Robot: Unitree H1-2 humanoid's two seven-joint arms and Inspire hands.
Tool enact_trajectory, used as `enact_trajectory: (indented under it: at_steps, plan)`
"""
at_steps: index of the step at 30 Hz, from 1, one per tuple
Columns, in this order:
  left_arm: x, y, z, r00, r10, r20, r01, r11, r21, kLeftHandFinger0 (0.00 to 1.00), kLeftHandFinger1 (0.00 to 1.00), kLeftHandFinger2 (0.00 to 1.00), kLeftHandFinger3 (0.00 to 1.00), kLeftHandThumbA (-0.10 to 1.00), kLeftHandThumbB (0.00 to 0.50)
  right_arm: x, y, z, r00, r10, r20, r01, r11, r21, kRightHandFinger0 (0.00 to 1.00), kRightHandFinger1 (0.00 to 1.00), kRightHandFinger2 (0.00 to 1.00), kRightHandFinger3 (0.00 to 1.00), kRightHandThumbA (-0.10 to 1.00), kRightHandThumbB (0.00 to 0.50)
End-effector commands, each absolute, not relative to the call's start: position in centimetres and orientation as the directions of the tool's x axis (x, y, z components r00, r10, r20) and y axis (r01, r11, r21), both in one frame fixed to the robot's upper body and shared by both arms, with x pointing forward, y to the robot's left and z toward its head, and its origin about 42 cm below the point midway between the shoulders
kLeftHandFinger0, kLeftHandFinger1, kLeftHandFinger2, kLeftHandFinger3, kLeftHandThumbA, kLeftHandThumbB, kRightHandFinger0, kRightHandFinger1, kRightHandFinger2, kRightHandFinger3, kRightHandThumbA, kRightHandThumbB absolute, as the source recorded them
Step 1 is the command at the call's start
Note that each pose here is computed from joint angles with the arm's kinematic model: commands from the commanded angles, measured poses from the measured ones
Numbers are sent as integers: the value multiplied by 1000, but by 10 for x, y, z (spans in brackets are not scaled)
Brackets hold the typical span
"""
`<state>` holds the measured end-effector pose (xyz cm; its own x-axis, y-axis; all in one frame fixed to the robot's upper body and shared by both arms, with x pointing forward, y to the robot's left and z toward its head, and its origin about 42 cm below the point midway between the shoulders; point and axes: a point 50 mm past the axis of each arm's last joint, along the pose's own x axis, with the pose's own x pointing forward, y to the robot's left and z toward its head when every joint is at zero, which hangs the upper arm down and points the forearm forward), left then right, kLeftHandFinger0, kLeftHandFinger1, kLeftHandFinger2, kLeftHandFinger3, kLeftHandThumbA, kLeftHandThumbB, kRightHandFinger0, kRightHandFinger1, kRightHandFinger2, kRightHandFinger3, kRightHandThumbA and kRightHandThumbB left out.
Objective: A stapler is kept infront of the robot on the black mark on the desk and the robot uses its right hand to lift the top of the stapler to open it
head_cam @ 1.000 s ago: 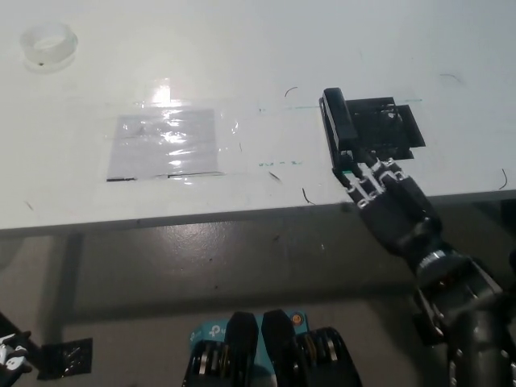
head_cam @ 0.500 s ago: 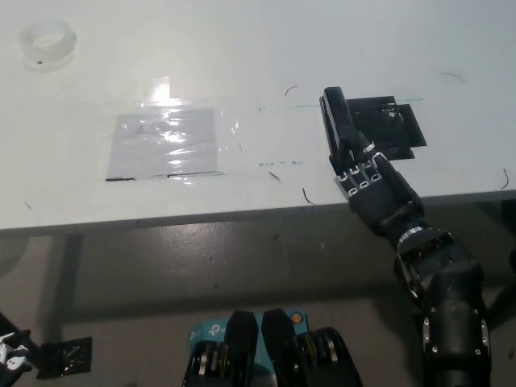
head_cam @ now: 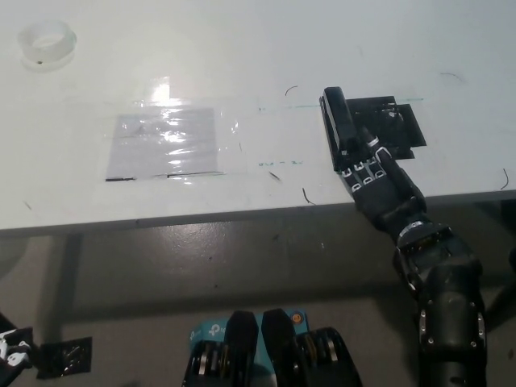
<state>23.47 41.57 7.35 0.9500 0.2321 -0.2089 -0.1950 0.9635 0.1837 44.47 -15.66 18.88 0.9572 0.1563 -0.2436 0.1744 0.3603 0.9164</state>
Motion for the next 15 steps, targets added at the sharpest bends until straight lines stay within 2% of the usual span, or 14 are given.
enact_trajectory:
  at_steps: [1,3,5,8,10,15]
  plan:
    - [238,424,85,959,236,-158,-206,961,183,480,534,669,845,601,114,454,-146,212,972,145,-184,125,343,931,597,643,814,1000,1000,124]
    - [238,425,86,961,231,-151,-201,961,190,498,557,692,862,610,104,454,-146,212,972,142,-185,127,343,931,602,643,809,1000,1000,125]
    - [239,425,87,961,234,-147,-204,959,196,500,561,693,866,619,116,455,-146,212,973,139,-185,128,345,930,600,637,797,1000,1000,122]
    - [239,425,87,961,235,-144,-207,960,188,495,562,702,866,609,97,456,-146,210,971,129,-201,145,349,926,609,661,812,1000,1000,119]
    - [239,425,87,961,233,-145,-205,961,188,495,563,708,875,612,94,457,-146,207,967,118,-225,172,346,922,605,660,805,1000,1000,136]
    - [239,424,88,959,243,-150,-214,959,185,493,556,697,872,604,98,459,-147,205,962,82,-262,217,357,908,675,741,867,1000,1000,155]
